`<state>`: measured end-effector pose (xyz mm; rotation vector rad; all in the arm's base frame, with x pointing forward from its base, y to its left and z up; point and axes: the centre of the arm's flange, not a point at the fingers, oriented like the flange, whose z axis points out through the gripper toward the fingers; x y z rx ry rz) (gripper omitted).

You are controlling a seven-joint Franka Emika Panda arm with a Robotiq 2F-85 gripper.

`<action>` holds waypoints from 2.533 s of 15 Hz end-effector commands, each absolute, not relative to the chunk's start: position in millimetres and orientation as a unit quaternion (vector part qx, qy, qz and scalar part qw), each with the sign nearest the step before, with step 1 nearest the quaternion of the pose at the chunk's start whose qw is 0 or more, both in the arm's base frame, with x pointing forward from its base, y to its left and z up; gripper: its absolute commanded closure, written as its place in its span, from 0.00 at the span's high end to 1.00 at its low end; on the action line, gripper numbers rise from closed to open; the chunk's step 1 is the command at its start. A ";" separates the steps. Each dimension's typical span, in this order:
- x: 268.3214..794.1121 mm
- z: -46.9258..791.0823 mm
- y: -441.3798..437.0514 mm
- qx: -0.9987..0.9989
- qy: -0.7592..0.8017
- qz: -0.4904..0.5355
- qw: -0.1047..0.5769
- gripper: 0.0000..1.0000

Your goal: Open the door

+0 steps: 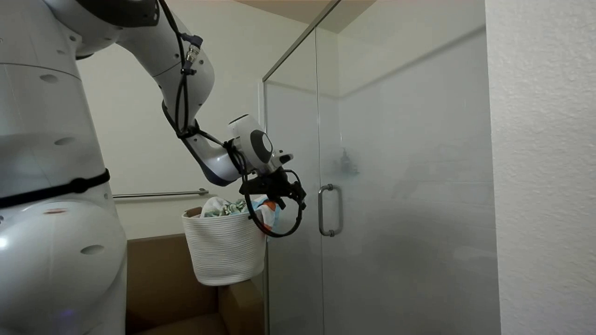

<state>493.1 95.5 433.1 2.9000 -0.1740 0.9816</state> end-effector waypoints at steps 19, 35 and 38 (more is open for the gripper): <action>605.7 380.7 138.7 0.870 0.051 0.472 0.129 1.00; 603.8 390.2 99.9 0.886 0.113 0.450 0.014 1.00; 605.5 393.6 67.2 0.888 0.117 0.444 0.024 1.00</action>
